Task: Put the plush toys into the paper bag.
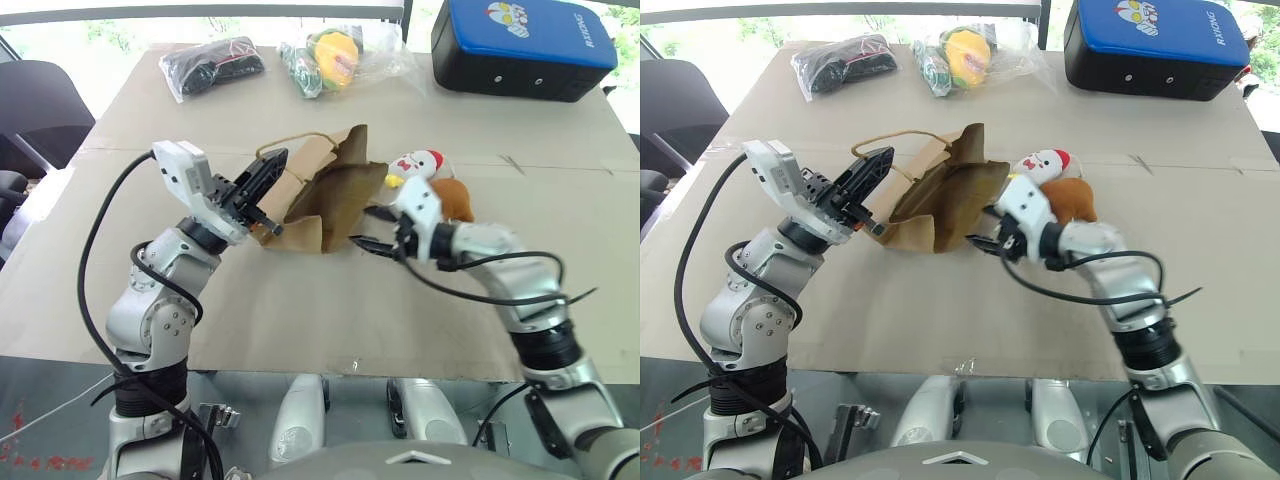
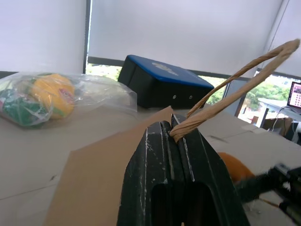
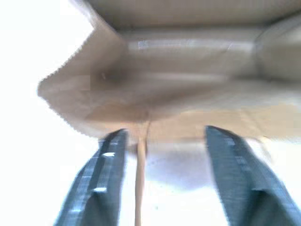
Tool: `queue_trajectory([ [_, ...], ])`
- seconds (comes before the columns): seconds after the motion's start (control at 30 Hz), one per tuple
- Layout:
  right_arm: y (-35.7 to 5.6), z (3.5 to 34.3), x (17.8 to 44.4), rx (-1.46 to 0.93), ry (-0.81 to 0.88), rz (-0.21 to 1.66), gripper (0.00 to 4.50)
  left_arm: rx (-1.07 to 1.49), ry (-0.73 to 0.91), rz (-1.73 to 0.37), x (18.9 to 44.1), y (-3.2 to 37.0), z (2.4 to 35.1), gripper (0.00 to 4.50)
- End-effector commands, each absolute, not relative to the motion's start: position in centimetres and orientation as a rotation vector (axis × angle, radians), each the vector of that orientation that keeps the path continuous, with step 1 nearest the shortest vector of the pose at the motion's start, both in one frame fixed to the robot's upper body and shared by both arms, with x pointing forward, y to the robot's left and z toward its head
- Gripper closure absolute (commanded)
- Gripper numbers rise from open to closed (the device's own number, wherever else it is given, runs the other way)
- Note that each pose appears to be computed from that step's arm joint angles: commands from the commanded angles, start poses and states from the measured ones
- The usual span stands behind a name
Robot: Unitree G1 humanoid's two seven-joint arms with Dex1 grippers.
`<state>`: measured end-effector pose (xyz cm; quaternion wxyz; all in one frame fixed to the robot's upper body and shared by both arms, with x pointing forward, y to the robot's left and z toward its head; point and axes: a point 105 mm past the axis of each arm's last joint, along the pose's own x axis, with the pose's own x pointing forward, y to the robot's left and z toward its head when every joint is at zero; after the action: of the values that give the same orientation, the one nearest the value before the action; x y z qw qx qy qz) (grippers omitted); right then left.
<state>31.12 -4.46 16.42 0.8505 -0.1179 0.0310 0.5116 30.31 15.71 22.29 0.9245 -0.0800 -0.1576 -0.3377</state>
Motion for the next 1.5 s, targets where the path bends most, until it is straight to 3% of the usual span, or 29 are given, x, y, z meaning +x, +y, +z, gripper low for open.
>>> queue_trajectory([
  [0.03,-8.5,21.2,31.7,-0.262,-0.014,0.958,1.38,-0.246,-0.367,-0.722,29.3,16.4,23.5,4.5],
  [0.13,-12.1,20.1,34.6,-0.291,0.087,0.769,1.38,-0.317,-0.355,-0.739,29.0,16.4,23.6,4.5],
  [0.2,-14.2,17.5,37.1,-0.319,0.209,0.638,1.38,-0.329,-0.343,-0.753,28.8,16.3,23.5,4.5],
  [0.3,-15.0,11.7,39.7,-0.369,0.4,0.589,1.38,-0.338,-0.335,-0.764,28.8,15.9,23.5,4.5],
  [0.43,-15.8,8.8,40.9,-0.491,0.475,0.579,2.57,-0.361,-0.337,-0.767,28.9,15.6,23.8,4.5],
  [0.57,-16.0,11.0,40.6,-0.464,0.376,0.617,4.43,-0.416,-0.34,-0.78,28.5,15.2,24.2,4.5],
  [0.8,-14.6,22.6,35.7,-0.203,0.014,0.843,4.43,-0.53,-0.313,-0.817,28.0,14.1,24.0,4.5],
  [0.97,-11.1,26.8,32.2,-0.191,-0.083,1.016,4.43,-0.577,-0.297,-0.823,28.4,12.9,23.9,4.5],
  [1.17,-6.9,26.1,30.8,-0.327,-0.049,1.133,4.43,-0.631,-0.302,-0.825,28.5,11.9,24.2,4.5],
  [1.33,-3.0,21.9,34.3,-0.498,0.062,1.077,4.43,-0.673,-0.307,-0.832,28.4,11.2,24.5,4.5],
  [1.43,-1.5,21.0,35.3,-0.521,0.067,1.085,4.43,-0.683,-0.307,-0.829,28.4,11.0,24.5,4.5],
  [1.5,0.2,20.5,35.3,-0.493,0.075,1.145,3.78,-0.689,-0.308,-0.81,28.4,11.1,24.3,4.5],
])
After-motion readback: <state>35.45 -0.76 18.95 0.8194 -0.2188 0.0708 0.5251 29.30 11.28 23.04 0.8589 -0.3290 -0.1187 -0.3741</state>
